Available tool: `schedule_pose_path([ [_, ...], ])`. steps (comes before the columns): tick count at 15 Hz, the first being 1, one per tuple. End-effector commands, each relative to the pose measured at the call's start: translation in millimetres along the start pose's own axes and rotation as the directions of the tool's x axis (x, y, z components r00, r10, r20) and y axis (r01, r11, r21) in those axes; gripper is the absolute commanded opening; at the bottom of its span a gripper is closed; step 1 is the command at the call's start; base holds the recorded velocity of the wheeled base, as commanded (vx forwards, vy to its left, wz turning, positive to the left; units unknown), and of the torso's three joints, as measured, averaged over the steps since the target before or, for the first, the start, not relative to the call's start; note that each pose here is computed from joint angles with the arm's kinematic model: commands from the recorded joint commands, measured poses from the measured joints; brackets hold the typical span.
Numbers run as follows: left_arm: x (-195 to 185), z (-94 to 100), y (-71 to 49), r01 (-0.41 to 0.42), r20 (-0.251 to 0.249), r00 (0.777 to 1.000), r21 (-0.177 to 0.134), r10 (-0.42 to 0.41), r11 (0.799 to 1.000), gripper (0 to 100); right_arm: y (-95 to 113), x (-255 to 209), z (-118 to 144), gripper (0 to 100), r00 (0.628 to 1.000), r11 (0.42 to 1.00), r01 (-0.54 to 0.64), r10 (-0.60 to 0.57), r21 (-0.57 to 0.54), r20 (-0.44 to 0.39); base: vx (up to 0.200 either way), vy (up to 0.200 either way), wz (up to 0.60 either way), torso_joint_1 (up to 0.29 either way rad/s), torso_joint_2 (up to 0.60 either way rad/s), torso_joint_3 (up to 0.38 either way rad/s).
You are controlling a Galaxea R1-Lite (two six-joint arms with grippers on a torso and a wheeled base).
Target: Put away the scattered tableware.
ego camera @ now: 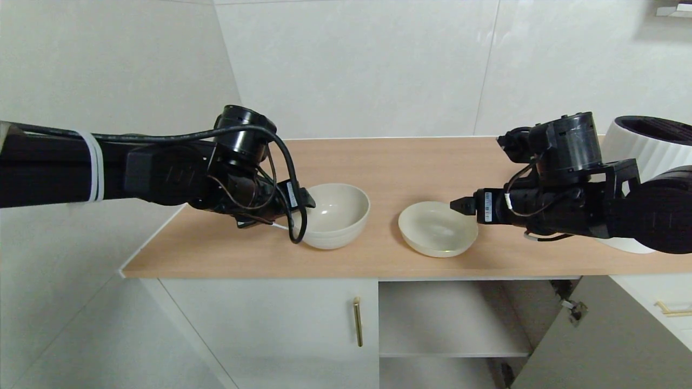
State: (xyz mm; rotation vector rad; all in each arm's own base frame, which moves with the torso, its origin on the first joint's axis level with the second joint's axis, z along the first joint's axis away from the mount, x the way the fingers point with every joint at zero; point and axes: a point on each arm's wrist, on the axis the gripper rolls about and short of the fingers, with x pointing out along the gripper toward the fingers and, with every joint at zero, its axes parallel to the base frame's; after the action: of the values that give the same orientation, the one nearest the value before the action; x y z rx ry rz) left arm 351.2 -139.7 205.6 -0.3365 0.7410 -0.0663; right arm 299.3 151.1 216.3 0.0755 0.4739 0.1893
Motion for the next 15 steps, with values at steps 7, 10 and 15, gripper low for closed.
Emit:
schedule_pose_path([
  [7,-54.8,5.8,1.9,0.077,0.064,0.995,-0.007,-0.076,0.997,0,0.3,3.4,-1.4,100,1.0,1.0,0.013,-0.013,-0.004,-0.008,0.0,0.0,0.0,0.0,0.0,0.0],
  [10,-94.6,3.9,4.2,0.197,0.07,0.978,0.011,-0.197,0.98,0,1.9,25.5,-9.9,100,0.995,0.995,0.093,-0.094,-0.018,-0.033,0.0,0.0,0.0,0.0,0.0,0.0],
  [15,-110.6,1.1,5.9,0.219,0.098,0.97,0.032,-0.221,0.975,0,3.1,43.5,-21.6,100,0.991,0.993,0.113,-0.115,-0.033,-0.075,0.0,0.0,0.0,0.0,0.0,0.0],
])
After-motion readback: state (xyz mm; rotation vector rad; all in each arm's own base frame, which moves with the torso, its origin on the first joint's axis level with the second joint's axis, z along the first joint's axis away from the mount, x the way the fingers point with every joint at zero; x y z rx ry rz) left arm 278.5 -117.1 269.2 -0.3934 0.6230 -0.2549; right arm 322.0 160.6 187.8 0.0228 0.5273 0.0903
